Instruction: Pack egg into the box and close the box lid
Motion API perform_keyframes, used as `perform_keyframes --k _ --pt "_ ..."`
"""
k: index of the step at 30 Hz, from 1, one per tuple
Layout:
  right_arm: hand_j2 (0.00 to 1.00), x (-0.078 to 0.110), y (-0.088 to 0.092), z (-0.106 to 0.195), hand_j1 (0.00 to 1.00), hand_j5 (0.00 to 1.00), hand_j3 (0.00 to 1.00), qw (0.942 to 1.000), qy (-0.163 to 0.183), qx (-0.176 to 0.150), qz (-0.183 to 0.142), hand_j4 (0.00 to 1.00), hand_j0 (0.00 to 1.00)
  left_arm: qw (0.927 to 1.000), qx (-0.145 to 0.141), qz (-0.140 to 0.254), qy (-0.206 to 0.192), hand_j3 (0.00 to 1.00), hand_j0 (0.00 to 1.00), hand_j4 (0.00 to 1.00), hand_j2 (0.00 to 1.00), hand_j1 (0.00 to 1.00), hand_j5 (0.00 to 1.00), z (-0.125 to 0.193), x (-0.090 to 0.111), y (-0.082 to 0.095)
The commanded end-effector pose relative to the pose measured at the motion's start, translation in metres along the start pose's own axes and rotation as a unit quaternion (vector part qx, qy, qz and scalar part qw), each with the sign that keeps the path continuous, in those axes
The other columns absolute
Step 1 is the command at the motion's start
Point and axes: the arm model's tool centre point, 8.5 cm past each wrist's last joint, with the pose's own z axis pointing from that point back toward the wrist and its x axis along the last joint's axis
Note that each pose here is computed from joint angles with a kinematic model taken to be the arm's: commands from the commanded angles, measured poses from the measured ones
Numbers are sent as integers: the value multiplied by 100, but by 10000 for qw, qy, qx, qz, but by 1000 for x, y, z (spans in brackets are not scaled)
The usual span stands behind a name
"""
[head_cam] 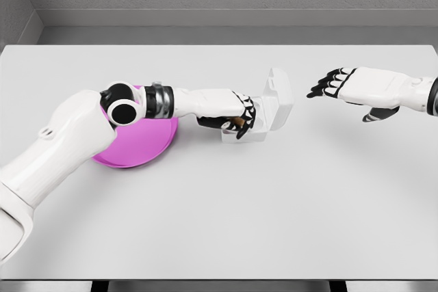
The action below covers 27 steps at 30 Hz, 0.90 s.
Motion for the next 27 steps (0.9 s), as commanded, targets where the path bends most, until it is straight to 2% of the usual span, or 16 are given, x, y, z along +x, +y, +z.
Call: perform_keyframes --k 1,4,17,27 --pt "100 0 0 1 100 100 100 10000 6 -11 -26 100 100 10000 19 64 45 26 26 26 26 26 26 1 -3 -1" --pt "100 -1 -1 1 100 100 100 10000 16 -16 -4 100 100 9999 12 100 62 28 28 28 28 28 28 -1 -4 -2" --pt "100 -1 -1 1 100 100 100 10000 12 -20 -9 100 100 9998 17 155 113 52 52 52 52 52 52 1 -8 -4" --pt "100 0 -1 1 100 100 100 10000 6 -25 -11 100 100 9998 24 165 101 58 58 58 58 58 58 0 -8 -3"
